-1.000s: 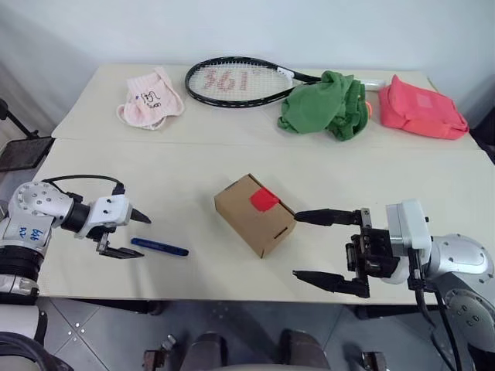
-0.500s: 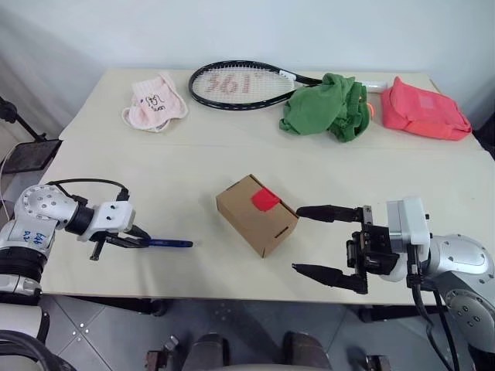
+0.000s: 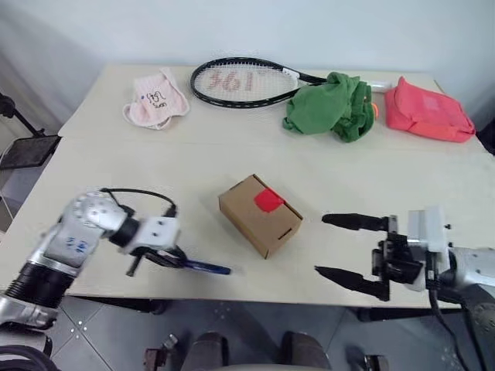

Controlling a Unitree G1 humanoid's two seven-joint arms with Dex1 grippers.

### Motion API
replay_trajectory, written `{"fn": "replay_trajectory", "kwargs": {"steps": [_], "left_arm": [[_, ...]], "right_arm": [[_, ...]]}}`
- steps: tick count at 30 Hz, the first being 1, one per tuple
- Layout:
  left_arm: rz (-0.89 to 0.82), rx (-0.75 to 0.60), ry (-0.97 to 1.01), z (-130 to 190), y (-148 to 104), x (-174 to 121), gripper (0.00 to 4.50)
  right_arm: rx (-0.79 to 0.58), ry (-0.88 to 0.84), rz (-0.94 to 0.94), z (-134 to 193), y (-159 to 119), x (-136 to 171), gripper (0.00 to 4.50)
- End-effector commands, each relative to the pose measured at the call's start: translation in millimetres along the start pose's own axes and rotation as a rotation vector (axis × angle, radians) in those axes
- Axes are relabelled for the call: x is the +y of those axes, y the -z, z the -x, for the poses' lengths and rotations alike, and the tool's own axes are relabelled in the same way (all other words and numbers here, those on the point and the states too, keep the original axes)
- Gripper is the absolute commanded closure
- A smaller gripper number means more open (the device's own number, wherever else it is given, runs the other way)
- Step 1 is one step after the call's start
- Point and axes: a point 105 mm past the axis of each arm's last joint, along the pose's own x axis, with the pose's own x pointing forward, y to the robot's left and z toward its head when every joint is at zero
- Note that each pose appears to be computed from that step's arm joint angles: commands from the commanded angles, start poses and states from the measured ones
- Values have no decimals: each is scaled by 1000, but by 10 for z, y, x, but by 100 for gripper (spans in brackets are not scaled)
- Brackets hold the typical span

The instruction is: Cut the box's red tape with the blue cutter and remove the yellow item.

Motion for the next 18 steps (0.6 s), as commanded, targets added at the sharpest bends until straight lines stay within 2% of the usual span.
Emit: {"fn": "replay_trajectory", "kwargs": {"steps": [1, 4, 6, 10, 16, 18], "left_arm": [[30, 4, -18, -215, -266, -11, 411], [73, 19, -77, -487, -433, 63, 411], [91, 21, -89, -534, -480, 66, 411], [124, -34, -76, -834, -780, 53, 411], [99, 29, -122, -919, -871, 136, 411], [111, 27, -94, -942, -901, 113, 411]], "right_arm": [[75, 22, 5, 189, 40, 44, 0], [162, 64, -19, 347, 163, 60, 0], [181, 66, -17, 378, 181, 75, 0], [287, 99, -76, 486, 331, 198, 0], [335, 98, -97, 464, 418, 278, 0], [329, 85, -98, 411, 427, 286, 38]]}}
